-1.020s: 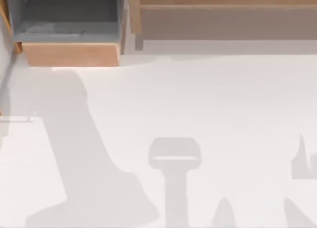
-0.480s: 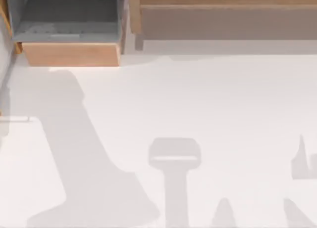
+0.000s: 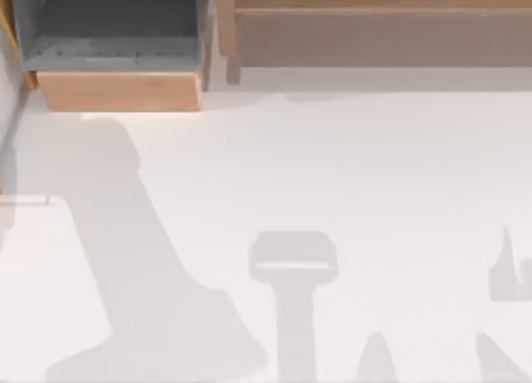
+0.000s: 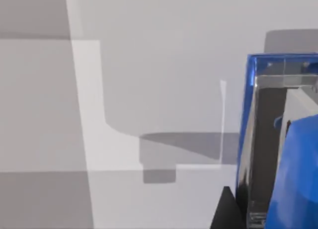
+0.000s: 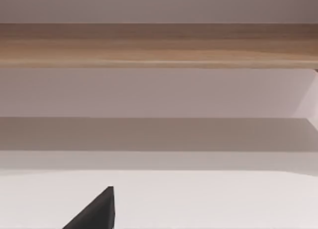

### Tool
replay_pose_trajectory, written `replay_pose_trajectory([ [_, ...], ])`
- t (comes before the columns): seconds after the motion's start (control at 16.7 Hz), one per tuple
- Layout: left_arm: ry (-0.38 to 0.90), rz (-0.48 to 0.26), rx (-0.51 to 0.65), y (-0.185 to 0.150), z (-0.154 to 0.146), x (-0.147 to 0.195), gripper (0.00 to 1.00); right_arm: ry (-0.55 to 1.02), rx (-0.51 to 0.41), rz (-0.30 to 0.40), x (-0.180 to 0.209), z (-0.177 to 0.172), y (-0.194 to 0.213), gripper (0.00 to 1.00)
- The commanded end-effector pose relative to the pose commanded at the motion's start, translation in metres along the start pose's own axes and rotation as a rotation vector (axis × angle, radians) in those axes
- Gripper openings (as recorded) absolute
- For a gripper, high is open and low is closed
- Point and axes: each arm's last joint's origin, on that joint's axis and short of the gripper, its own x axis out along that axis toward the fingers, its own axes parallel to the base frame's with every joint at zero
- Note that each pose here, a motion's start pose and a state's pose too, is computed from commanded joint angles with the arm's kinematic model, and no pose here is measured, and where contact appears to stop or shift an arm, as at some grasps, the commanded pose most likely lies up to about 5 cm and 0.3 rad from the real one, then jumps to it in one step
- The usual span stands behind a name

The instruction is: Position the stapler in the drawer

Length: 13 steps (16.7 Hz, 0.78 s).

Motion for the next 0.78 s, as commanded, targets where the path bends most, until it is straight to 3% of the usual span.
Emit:
replay_pose_trajectory([
  [0.48, 0.000, 0.000, 0.000, 0.0000, 0.0000, 0.0000, 0.98, 0.000, 0.000, 0.000, 0.0000, 0.0000, 0.0000, 1.00],
  [0.78, 0.000, 0.000, 0.000, 0.0000, 0.0000, 0.0000, 1.00, 0.000, 0.000, 0.000, 0.0000, 0.0000, 0.0000, 1.00],
])
